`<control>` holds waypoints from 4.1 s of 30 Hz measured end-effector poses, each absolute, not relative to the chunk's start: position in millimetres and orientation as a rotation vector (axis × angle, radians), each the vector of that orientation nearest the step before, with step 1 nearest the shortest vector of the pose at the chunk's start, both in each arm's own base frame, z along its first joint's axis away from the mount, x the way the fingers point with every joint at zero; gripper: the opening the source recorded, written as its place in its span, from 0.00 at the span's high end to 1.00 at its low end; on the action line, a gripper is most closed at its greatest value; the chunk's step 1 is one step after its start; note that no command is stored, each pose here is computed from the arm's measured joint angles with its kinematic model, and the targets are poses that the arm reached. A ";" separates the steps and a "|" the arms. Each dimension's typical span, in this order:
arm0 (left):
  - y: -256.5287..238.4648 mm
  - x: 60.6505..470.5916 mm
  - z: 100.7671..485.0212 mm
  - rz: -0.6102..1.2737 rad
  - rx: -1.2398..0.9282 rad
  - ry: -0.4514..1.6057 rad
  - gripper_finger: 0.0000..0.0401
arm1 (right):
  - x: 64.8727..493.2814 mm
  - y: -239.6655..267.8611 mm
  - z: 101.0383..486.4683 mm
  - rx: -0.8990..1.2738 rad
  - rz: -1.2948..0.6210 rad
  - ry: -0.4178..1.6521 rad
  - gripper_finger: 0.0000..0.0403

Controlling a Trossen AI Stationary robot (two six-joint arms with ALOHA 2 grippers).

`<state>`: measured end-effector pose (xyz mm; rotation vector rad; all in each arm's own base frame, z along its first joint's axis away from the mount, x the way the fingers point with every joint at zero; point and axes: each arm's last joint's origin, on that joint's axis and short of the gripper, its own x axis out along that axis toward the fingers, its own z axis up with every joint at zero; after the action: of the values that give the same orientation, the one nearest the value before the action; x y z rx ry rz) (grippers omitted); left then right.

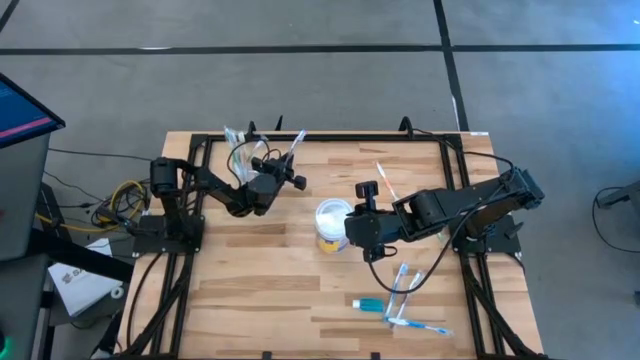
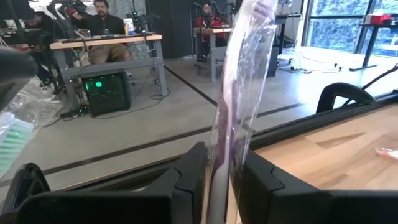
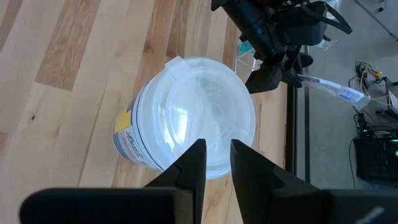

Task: Pick & Place toothbrushing station
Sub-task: Put the top purple toothbrush into the transparent organizer, then put the top blue toothbrush into the transparent organizer

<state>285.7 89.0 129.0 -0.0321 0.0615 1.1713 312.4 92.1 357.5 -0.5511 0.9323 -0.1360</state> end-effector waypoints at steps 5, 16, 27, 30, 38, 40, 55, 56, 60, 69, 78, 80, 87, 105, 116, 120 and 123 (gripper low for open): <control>84.7 287.0 129.0 1.157 -0.031 0.062 0.83 | 311.7 91.9 357.1 -0.546 -0.140 0.939 0.84; 75.8 286.9 129.3 1.228 0.007 0.076 0.83 | 311.2 91.7 356.7 -0.541 -0.143 0.945 0.84; 64.6 287.8 129.6 1.259 0.037 0.090 0.83 | 310.2 91.3 356.1 -0.539 -0.145 0.956 0.84; 60.2 287.7 129.7 1.281 0.075 0.114 0.83 | 310.2 91.4 356.1 -0.539 -0.145 0.956 0.84; 53.4 286.2 130.0 1.363 0.086 0.115 0.83 | 310.1 91.4 356.1 -0.524 -0.153 0.955 0.84; 51.4 286.3 130.1 1.365 0.086 0.114 0.83 | 309.8 91.3 355.9 -0.525 -0.153 0.958 0.84; 45.4 259.0 157.1 1.336 0.059 0.057 0.83 | 308.6 93.6 355.7 -0.506 -0.158 0.958 0.84; 46.6 255.6 154.6 1.311 0.029 0.039 0.83 | 308.7 94.1 355.8 -0.506 -0.157 0.956 0.84; 52.4 250.2 147.2 1.209 -0.040 0.020 0.83 | 308.8 95.8 356.2 -0.505 -0.153 0.947 0.84; 62.9 249.4 143.9 1.192 -0.035 0.056 0.76 | 308.9 95.9 356.2 -0.505 -0.153 0.946 0.84; 59.5 246.9 154.9 1.199 0.036 0.076 0.61 | 308.9 95.7 356.2 -0.503 -0.154 0.946 0.84; 56.2 245.2 162.1 1.211 0.046 0.064 0.60 | 308.9 95.6 356.2 -0.497 -0.157 0.946 0.84; 30.8 241.2 182.0 1.099 0.035 0.038 0.61 | 308.3 94.9 355.7 -0.441 -0.188 0.948 0.84; -25.6 238.9 191.5 0.780 0.024 0.017 0.65 | 283.9 124.2 348.7 -0.235 -0.220 1.037 0.84; -37.6 239.8 192.1 0.624 0.020 0.010 0.65 | 269.6 182.8 324.6 -0.182 -0.143 1.107 0.84; -40.2 239.8 192.7 0.595 0.016 0.004 0.65 | 263.8 201.0 309.6 -0.173 -0.177 1.158 0.84; -41.1 239.7 192.9 0.589 0.015 0.001 0.65 | 260.7 215.6 295.4 -0.168 -0.211 1.192 0.84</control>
<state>239.7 -41.1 192.9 0.0149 0.0012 0.5887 260.7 215.6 295.4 -0.1682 1.1920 -0.2112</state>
